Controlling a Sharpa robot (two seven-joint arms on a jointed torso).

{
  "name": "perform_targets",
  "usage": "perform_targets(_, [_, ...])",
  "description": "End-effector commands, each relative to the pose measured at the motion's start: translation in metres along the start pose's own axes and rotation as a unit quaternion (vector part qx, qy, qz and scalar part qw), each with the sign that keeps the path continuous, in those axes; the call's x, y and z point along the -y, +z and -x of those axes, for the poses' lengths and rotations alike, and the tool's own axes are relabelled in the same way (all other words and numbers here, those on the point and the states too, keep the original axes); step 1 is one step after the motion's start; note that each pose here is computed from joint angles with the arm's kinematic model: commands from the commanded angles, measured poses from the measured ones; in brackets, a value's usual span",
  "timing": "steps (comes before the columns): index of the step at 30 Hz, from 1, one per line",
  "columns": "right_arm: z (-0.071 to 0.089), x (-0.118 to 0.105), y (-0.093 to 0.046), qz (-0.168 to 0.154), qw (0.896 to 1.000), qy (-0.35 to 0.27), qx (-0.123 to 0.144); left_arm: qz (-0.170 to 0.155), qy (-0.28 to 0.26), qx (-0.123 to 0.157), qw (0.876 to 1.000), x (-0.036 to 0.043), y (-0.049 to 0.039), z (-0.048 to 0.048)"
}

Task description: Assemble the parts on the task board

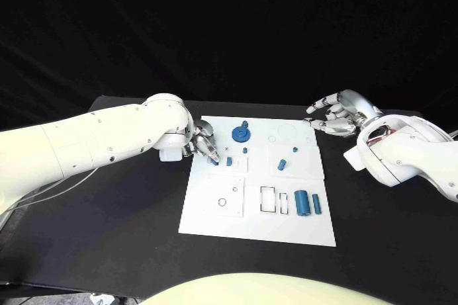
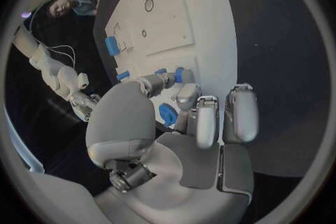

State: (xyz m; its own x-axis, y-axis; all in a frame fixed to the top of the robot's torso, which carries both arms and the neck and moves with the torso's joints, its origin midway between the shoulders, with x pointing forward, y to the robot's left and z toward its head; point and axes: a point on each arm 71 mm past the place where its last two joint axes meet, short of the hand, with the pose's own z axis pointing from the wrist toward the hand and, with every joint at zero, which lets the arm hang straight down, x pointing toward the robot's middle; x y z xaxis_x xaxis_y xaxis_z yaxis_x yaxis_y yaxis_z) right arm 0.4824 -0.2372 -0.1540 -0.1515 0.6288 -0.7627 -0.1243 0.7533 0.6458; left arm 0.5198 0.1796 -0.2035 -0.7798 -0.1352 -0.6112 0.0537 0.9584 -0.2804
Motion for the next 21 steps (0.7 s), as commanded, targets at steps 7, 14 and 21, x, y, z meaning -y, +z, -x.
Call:
perform_targets(7, [-0.0006,-0.0008,0.0,0.007,1.0,-0.003,-0.001,0.003,0.012,-0.004,1.0,0.0005,0.0012,-0.003])
perform_targets(14, [-0.0007,-0.0007,0.0,0.007,1.0,-0.003,-0.001,0.003,0.015,-0.005,1.0,0.0007,0.0011,-0.0036])
perform_targets(21, [-0.0008,-0.0008,-0.0002,0.007,1.0,-0.003,-0.001,0.0,0.009,0.004,1.0,0.0026,0.0012,-0.0033])
